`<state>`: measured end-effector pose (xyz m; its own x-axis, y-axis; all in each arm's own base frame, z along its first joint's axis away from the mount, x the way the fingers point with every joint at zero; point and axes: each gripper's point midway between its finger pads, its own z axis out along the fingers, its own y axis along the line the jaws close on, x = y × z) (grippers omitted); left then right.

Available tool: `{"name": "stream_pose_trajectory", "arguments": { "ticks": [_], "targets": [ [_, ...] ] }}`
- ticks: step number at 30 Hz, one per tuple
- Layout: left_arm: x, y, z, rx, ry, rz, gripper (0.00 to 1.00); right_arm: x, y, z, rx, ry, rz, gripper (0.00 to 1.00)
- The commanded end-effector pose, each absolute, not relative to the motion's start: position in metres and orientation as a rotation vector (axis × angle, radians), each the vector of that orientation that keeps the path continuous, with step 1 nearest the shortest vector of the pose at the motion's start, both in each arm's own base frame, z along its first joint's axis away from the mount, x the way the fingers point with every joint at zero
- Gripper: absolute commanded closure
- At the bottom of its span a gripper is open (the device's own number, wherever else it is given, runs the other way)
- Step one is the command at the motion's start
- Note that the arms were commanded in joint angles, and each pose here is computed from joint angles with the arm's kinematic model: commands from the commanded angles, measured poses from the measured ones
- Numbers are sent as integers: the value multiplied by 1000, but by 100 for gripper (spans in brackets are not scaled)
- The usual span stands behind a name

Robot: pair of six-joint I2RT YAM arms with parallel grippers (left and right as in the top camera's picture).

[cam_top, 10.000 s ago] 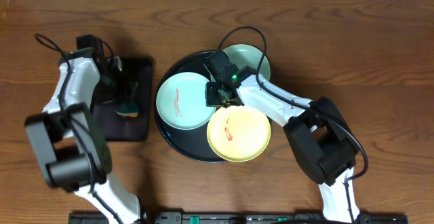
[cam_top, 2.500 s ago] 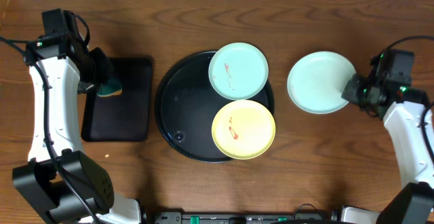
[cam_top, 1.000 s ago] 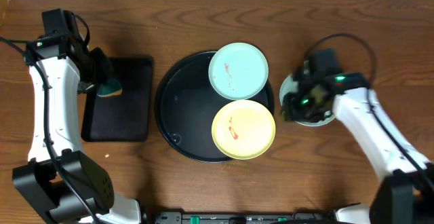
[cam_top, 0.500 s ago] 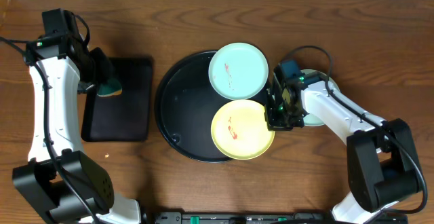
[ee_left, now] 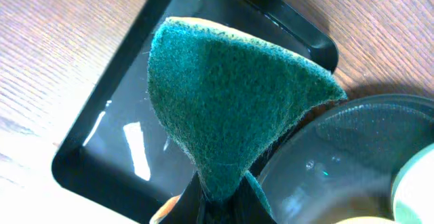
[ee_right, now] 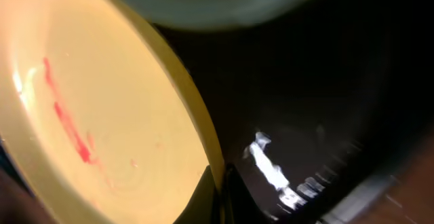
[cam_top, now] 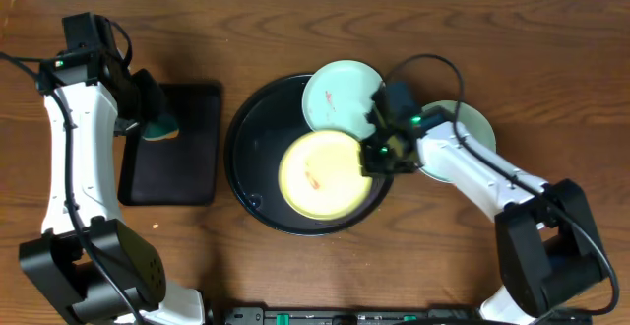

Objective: Clean dirty plates on tray and stack at the side
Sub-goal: 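Grip the edge of the yellow plate with the right gripper, then scrub the yellow plate with the sponge in the left gripper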

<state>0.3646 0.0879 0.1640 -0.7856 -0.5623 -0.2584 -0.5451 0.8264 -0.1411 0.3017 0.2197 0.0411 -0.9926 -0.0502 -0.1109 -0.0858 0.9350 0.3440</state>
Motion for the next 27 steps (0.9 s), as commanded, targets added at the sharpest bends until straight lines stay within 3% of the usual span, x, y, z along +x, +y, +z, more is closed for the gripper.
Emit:
{"name": "stream_pose_trajectory", "arguments": {
  "ticks": [1,14,27],
  "targets": [
    [365,76,162,-799,2743,-80,92,308,247,46,75,2950,575,99],
    [359,24,154,-646,2844,-103,93,297,272,13,85,3001,566,99],
    [328,-64,94,-546,2985,-123,92,298,269,7,117,3013,554,99]
  ]
}}
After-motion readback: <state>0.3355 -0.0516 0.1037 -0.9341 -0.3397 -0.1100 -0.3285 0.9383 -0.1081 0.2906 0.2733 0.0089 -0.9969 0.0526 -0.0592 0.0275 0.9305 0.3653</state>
